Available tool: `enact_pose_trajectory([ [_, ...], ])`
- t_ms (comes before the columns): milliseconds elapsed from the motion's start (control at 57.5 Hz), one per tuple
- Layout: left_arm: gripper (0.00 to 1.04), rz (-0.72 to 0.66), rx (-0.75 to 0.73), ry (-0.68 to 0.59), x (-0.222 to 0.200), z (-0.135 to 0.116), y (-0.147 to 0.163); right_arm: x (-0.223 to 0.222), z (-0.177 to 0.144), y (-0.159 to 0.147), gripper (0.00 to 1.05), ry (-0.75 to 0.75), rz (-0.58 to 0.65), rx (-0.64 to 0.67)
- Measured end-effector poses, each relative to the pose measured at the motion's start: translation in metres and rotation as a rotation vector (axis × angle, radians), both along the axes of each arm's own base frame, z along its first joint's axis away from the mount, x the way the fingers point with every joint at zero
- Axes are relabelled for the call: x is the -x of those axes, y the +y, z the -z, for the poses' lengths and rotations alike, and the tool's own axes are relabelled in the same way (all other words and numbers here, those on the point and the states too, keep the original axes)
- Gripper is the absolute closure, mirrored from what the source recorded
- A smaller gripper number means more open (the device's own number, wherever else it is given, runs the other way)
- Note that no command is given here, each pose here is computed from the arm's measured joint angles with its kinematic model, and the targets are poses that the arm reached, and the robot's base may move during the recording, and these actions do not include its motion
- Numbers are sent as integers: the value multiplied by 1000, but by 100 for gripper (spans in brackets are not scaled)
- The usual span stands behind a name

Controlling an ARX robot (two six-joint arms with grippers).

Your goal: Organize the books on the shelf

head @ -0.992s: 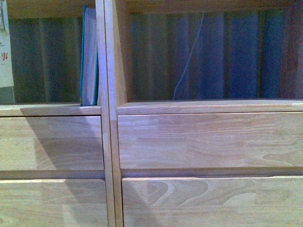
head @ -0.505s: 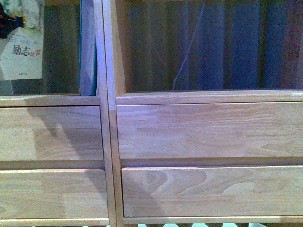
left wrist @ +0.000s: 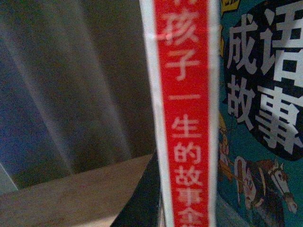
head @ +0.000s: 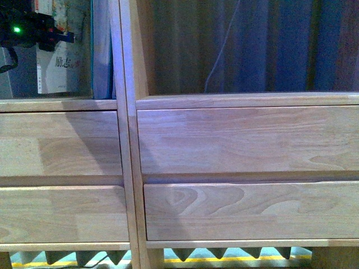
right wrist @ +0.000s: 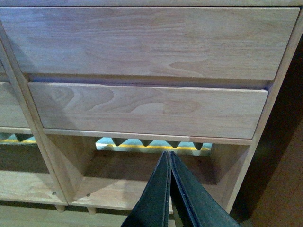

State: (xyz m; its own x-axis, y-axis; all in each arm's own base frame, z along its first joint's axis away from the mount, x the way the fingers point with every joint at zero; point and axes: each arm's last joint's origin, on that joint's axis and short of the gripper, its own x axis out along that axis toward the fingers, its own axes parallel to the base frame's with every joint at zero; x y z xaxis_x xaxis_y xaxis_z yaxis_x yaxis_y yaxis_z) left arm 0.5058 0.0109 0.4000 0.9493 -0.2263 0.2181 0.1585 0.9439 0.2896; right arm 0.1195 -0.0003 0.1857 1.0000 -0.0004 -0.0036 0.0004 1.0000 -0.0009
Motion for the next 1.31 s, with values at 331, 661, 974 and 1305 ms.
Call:
enact_pose_trajectory([
  [331, 98, -5, -96, -11, -21, -10, -14, 7, 10, 0, 102, 1, 0, 0],
  [661, 98, -17, -122, -42, -25, -9, -14, 17, 19, 0, 102, 12, 0, 0],
  [974, 98, -33, -128, -10, -33, 18, -7, 22, 17, 0, 81, -14, 0, 0],
  [1305, 98, -33, -129, -11, -32, 22, -6, 22, 17, 0, 31, -14, 0, 0],
])
